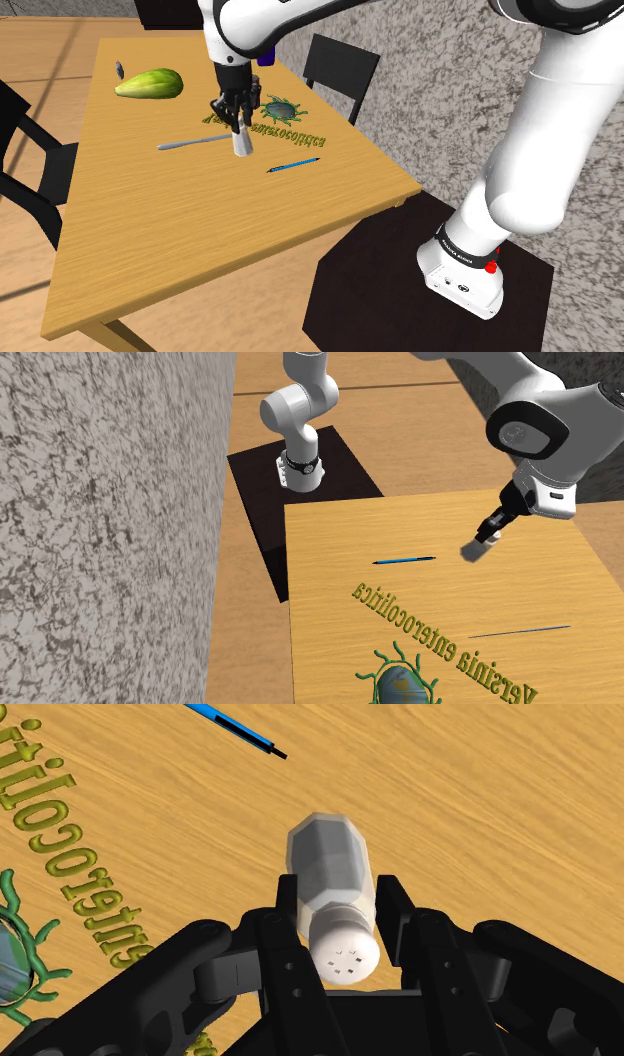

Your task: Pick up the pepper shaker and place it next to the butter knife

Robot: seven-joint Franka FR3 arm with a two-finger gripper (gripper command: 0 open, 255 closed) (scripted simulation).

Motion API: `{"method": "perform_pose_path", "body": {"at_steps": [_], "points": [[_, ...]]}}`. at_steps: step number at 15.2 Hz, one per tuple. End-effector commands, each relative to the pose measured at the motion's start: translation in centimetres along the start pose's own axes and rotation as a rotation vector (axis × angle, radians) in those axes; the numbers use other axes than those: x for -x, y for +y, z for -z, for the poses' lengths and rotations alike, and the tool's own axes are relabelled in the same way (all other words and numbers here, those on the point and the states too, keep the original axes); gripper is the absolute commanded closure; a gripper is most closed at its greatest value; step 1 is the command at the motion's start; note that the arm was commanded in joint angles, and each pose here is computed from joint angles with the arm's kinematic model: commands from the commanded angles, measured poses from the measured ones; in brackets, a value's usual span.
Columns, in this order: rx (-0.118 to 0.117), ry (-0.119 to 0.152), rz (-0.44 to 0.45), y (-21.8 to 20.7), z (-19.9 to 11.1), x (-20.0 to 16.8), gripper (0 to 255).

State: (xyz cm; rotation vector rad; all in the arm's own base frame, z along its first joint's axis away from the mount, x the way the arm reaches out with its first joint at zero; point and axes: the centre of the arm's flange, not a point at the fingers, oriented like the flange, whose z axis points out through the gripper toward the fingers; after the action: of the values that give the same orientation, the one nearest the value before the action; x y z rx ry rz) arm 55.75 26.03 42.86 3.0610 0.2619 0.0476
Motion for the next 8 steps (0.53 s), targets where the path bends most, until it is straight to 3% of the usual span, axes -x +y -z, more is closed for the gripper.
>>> {"method": "perform_pose_path", "body": {"at_steps": [1,8], "points": [[0.000,0.000,0.000,0.0,-1.1,-0.1,255],[0.000,0.000,0.000,-0.3,-4.8,0.0,255]]}}
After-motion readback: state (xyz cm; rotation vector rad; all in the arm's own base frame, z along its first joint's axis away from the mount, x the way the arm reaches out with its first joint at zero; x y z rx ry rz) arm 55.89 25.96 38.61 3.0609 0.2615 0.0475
